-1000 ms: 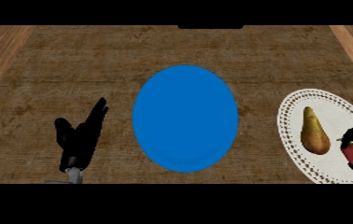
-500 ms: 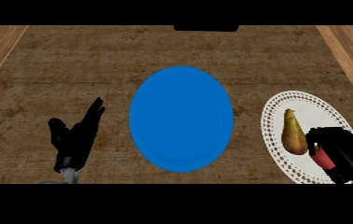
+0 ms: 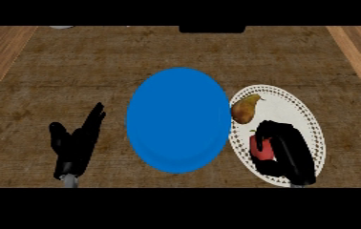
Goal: Pick the bell pepper from the placemat and place it in the plate
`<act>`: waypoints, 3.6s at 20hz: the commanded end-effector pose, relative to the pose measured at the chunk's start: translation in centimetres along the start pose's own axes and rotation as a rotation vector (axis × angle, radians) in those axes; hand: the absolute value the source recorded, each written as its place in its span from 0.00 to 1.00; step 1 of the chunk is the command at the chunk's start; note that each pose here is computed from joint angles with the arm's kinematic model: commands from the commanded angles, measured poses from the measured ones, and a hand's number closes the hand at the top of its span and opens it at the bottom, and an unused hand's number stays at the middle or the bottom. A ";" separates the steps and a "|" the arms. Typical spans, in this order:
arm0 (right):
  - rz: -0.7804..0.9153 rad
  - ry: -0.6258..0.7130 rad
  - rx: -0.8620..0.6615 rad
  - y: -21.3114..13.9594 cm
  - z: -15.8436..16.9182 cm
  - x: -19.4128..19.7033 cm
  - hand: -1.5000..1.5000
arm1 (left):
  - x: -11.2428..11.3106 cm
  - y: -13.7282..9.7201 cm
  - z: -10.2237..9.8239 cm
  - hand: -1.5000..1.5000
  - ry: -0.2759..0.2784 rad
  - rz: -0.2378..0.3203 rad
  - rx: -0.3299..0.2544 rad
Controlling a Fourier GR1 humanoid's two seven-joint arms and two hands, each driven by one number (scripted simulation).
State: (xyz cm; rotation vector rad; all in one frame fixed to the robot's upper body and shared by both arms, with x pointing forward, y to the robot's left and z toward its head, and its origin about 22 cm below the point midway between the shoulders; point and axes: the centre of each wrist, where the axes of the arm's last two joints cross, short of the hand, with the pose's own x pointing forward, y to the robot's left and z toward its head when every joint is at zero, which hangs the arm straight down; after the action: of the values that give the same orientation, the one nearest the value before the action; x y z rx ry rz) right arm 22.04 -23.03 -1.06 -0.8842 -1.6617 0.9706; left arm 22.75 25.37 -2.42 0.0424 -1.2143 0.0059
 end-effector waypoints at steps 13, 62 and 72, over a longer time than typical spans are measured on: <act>-0.466 0.278 -0.487 1.0 0.7 14.8 1.00 | -0.7 -0.9 0.1 0.50 0.044 0.011 -0.031; -0.762 0.493 -0.565 3.4 -5.6 10.9 0.00 | 0.1 -2.5 -1.0 0.50 0.043 0.017 -0.039; -0.829 0.382 -0.391 1.3 4.1 10.8 0.00 | 0.1 -1.9 -1.2 0.50 0.030 0.009 -0.020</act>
State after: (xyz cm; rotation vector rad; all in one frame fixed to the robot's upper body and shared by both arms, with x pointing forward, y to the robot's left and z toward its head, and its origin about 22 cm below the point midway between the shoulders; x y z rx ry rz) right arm 19.24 -13.20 0.85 -0.5502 -1.6576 -0.1358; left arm 23.62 24.79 -2.46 0.0132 -1.2327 -0.0012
